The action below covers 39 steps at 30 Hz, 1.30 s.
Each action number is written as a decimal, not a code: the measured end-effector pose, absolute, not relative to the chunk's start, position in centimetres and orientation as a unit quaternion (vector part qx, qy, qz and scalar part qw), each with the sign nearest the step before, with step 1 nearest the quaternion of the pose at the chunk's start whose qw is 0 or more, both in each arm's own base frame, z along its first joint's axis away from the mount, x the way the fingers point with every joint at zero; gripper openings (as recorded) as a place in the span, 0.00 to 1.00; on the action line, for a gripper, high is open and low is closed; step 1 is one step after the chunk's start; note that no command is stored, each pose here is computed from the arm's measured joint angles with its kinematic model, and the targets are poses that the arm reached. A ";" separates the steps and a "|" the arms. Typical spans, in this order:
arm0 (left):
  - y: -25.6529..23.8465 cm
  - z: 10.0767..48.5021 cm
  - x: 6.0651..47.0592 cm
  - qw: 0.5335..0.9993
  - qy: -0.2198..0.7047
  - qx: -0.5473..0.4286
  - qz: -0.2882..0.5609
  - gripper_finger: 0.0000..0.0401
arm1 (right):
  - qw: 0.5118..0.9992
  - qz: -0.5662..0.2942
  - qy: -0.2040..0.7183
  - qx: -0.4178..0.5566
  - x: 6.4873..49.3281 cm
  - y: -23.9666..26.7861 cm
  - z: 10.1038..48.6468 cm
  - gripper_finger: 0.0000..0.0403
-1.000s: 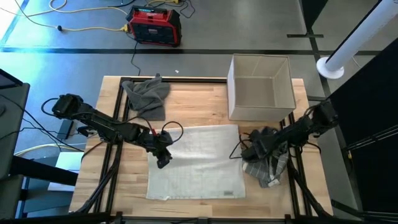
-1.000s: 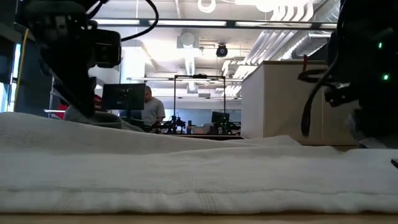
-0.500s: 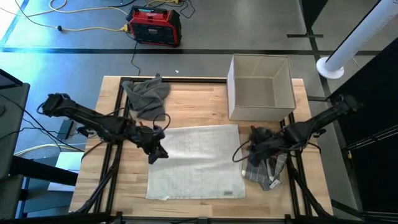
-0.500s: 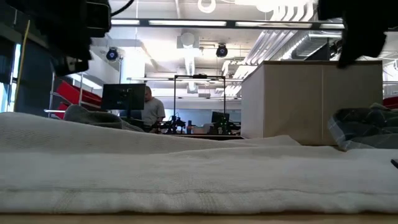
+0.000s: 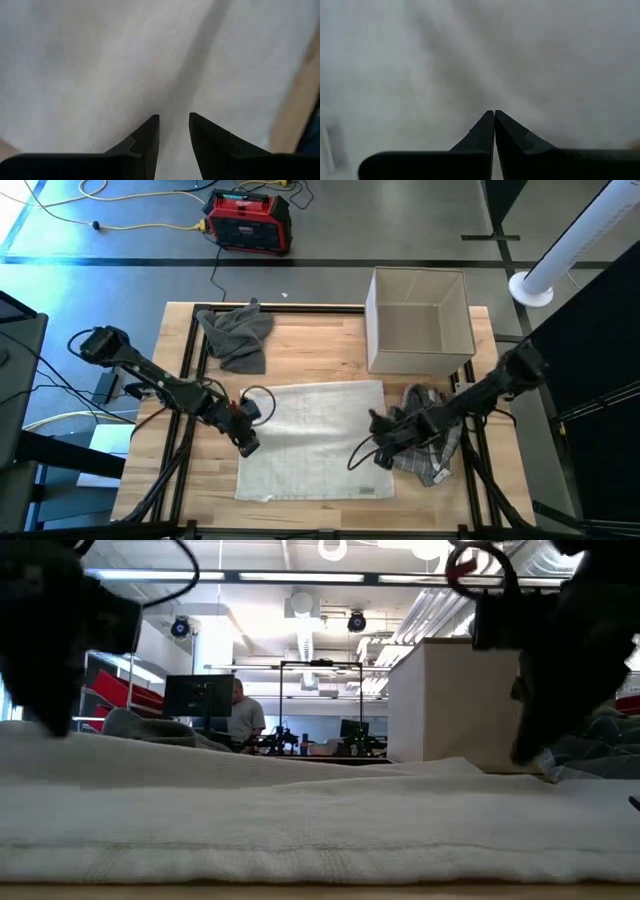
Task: Fold towel
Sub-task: Fold the white patterned towel
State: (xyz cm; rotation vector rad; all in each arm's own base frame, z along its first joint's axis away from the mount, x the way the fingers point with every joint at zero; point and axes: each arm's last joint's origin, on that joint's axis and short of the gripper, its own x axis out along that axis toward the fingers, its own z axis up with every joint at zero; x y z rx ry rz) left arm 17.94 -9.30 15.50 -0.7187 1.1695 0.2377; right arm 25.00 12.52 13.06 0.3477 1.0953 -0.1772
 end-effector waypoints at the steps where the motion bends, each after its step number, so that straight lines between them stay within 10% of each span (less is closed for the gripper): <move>1: -9.5 15.0 17.9 0.758 0.553 -0.327 0.111 0.25 | 0.832 -0.072 0.523 0.169 25.2 12.9 12.5 0.00; 15: -12.0 15.9 18.8 0.723 0.582 -0.370 0.037 0.25 | 0.804 0.041 0.550 0.222 24.7 16.7 15.4 0.00; 25: -6.9 22.8 18.2 0.847 0.452 -0.273 0.067 0.25 | 0.828 -0.050 0.540 0.142 23.2 9.6 24.9 0.02; 39: -4.0 23.9 17.8 0.891 0.415 -0.165 0.081 0.25 | 0.831 -0.116 0.540 0.060 23.6 3.8 18.7 0.45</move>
